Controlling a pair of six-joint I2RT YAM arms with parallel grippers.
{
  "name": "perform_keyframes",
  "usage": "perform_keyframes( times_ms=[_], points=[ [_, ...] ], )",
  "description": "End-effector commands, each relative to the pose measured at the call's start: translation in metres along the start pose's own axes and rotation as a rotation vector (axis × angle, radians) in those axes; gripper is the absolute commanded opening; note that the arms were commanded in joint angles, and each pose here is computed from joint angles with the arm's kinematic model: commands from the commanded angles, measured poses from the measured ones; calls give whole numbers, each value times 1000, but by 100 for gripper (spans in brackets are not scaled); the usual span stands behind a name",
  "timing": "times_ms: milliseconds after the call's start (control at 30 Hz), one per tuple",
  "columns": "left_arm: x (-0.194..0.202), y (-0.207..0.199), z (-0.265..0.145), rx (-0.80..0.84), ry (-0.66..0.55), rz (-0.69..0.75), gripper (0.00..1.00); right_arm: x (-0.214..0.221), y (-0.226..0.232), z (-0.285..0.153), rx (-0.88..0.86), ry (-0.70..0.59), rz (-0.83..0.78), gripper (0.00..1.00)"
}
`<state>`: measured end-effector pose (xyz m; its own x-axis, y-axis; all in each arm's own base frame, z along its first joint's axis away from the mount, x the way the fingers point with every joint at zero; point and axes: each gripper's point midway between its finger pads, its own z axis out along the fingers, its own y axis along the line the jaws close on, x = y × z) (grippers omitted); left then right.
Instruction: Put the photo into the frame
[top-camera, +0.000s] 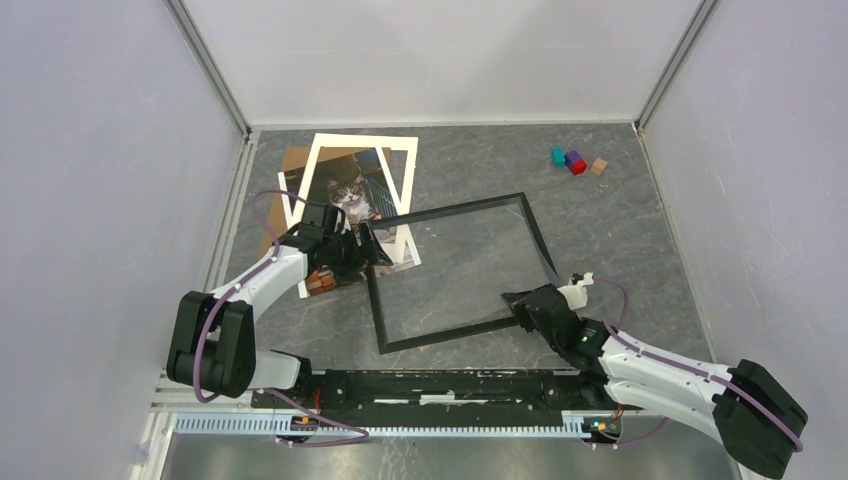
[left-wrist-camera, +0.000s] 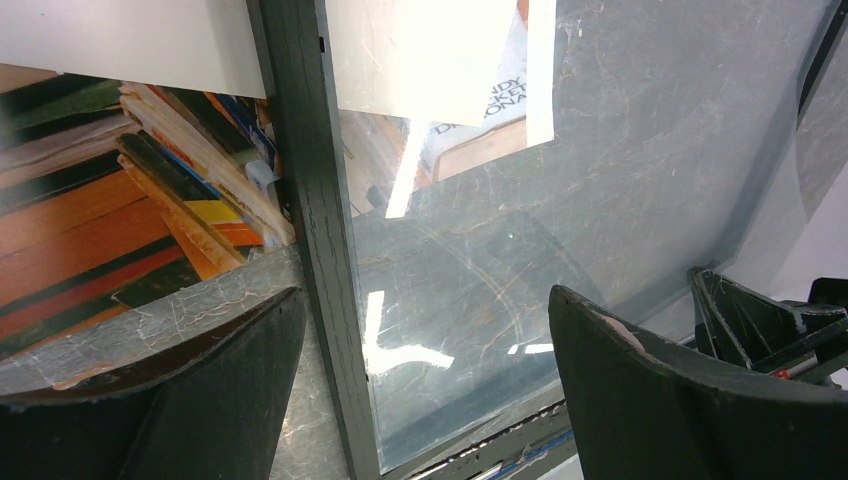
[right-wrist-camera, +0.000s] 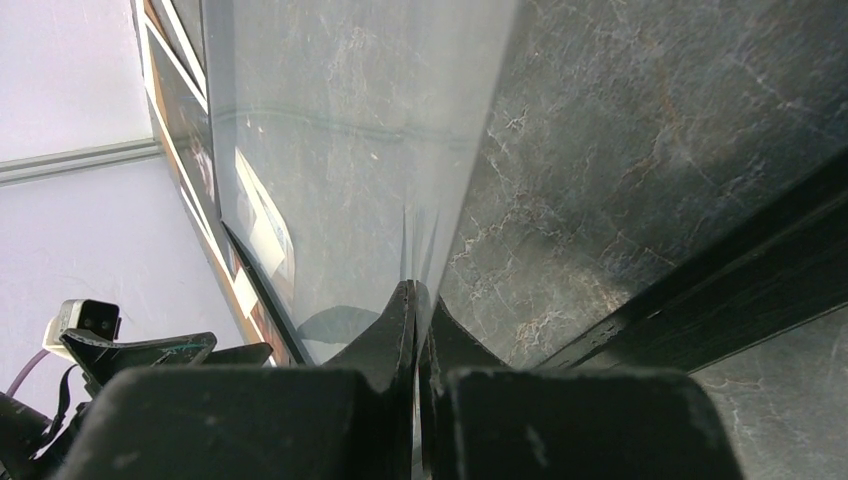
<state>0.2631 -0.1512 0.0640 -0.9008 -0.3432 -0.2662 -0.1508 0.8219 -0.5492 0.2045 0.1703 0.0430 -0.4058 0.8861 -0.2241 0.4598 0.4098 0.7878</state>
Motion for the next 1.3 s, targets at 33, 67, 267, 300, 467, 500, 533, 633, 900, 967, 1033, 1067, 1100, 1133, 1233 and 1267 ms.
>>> perform_keyframes(
  times_ms=[33, 67, 267, 300, 467, 500, 533, 633, 900, 967, 1033, 1067, 1100, 1133, 1233, 1267],
  points=[
    [-10, -12, -2, 43, -32, 26, 97, 1, -5, -2, 6, 3, -8, 0],
    [-10, -11, -2, 42, -31, 25, 97, 1, -5, -2, 3, 4, -10, 0],
    [-10, -11, -2, 42, -32, 24, 97, 2, 0, -1, -10, 7, -21, 0],
    [-10, -11, -2, 42, -31, 23, 97, 2, -1, 0, -5, 8, -26, 0],
    [-10, -11, -2, 42, -32, 22, 97, 7, 2, 3, -17, 22, -28, 0],
    [-10, -11, -2, 43, -32, 23, 97, 7, 2, 4, -17, 20, -31, 0],
    [-10, -11, -2, 42, -32, 23, 97, 6, 3, 4, -17, 16, -34, 0],
    [-9, -11, -1, 45, -29, 20, 97, 4, 3, 5, -20, 6, -38, 0],
    [-7, -10, 1, 46, -25, 12, 97, 10, 11, 6, -20, 28, -52, 0],
    [-7, -10, 1, 47, -26, 10, 97, 11, 11, 6, -18, 36, -46, 0],
    [-8, -10, 2, 47, -28, 9, 97, 12, 11, 5, -16, 40, -44, 0],
    [-8, -11, 1, 48, -27, 10, 97, 12, 11, 5, -15, 39, -42, 0],
    [-8, -11, 2, 48, -27, 9, 97, 11, 11, 5, -16, 39, -39, 0],
    [-7, -10, 2, 47, -26, 9, 97, 11, 12, 5, -20, 37, -35, 0],
    [-6, -10, 2, 48, -24, 9, 97, 12, 8, 6, -13, 40, -33, 0],
    [-7, -11, 2, 49, -25, 9, 97, 12, 7, 6, -15, 40, -29, 0]
  ],
)
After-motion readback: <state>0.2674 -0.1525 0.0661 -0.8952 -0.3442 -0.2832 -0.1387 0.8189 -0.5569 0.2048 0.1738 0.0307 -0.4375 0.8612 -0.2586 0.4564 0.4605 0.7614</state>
